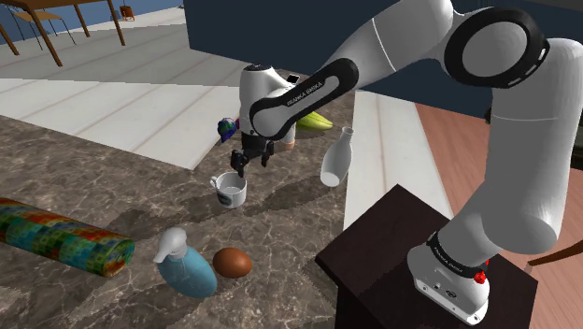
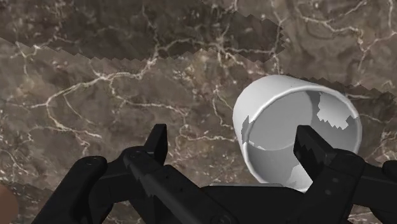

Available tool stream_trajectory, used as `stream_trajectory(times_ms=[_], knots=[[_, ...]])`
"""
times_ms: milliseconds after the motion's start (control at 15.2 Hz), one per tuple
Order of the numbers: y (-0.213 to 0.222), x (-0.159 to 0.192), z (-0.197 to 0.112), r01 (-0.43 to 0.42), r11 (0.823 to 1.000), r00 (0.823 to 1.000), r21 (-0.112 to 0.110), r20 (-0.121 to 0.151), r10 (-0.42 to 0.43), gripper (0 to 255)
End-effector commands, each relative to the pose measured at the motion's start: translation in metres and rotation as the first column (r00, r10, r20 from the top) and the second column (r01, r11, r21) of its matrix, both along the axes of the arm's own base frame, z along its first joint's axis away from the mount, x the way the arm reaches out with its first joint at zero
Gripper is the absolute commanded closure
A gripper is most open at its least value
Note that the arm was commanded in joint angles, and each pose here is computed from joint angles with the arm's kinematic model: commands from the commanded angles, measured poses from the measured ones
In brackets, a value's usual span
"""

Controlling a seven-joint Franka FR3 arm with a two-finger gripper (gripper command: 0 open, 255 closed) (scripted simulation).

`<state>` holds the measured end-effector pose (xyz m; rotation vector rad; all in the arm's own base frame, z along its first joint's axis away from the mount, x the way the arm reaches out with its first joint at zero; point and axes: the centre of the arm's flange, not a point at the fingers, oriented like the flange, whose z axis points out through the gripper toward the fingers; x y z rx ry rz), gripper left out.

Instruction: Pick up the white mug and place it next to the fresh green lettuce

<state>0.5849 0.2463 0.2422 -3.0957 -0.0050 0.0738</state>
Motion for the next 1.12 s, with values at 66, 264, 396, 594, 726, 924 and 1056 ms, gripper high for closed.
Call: stream_trajectory(times_ms=[66, 264, 396, 594, 726, 924, 1056], knots=[[0.019, 0.023, -0.027, 0.012, 1.000, 1.000, 0.004, 0.000, -0.012, 0], [0.020, 0.023, -0.039, 0.013, 1.000, 1.000, 0.004, 0.000, -0.013, 0], [0.021, 0.023, -0.050, 0.013, 1.000, 1.000, 0.004, 0.000, -0.013, 0], [0.022, 0.022, -0.069, 0.013, 1.000, 1.000, 0.004, 0.000, -0.013, 0], [0.022, 0.022, -0.069, 0.013, 1.000, 1.000, 0.004, 0.000, -0.013, 0], [0.022, 0.022, -0.069, 0.013, 1.000, 1.000, 0.004, 0.000, -0.013, 0], [0.022, 0.022, -0.069, 0.013, 1.000, 1.000, 0.004, 0.000, -0.013, 0]])
